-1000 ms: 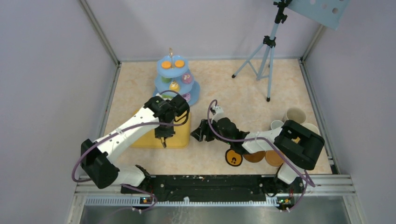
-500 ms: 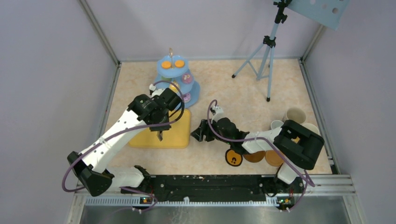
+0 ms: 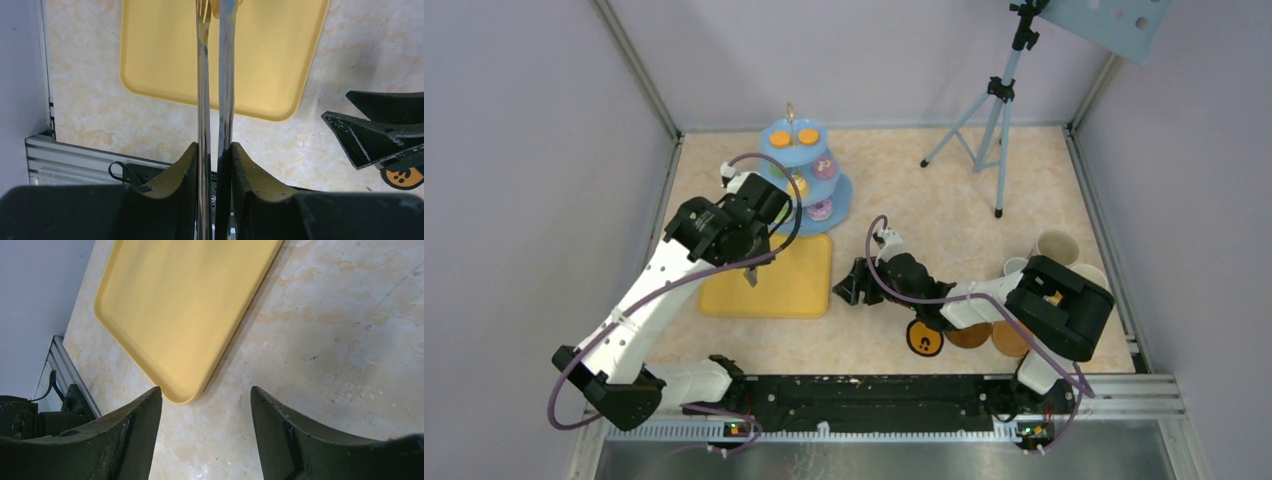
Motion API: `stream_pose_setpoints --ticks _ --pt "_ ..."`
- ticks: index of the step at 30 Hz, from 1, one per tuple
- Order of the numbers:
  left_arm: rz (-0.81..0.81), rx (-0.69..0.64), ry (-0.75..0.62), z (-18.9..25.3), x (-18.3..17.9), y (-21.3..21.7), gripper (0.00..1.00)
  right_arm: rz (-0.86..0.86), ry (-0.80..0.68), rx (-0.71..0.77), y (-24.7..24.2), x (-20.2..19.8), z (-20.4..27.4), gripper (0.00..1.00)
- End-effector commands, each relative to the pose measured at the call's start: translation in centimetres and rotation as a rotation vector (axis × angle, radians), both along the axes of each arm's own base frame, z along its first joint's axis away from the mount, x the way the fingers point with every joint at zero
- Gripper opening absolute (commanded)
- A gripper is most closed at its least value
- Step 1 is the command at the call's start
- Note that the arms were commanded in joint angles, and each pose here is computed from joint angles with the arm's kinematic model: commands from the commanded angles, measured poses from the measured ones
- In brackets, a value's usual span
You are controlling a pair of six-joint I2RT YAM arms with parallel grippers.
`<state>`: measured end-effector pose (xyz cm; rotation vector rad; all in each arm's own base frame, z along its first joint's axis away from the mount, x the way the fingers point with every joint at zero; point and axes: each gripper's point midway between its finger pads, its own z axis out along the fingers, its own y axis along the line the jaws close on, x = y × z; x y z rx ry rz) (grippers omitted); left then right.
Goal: Serve the afternoon tea
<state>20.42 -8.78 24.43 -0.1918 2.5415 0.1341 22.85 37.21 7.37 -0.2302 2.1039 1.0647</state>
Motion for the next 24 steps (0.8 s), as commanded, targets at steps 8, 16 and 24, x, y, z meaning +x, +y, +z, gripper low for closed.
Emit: stream_pose_setpoints --ticks 8,16,24 --pt "-0.018 -0.016 -0.261 9.4 3.6 1.1 0.24 -0.004 -0.032 0.035 1.0 1.2 1.0 0.64" --pt "-0.041 -0.036 -0.35 13.3 5.2 0.6 0.24 -0.004 -0.027 0.03 1.1 1.2 0.7 0.64" --pt "-0.059 -0.042 -0.388 15.2 7.9 -1.1 0.23 0.003 -0.019 0.026 1.3 1.2 0.4 0.64"
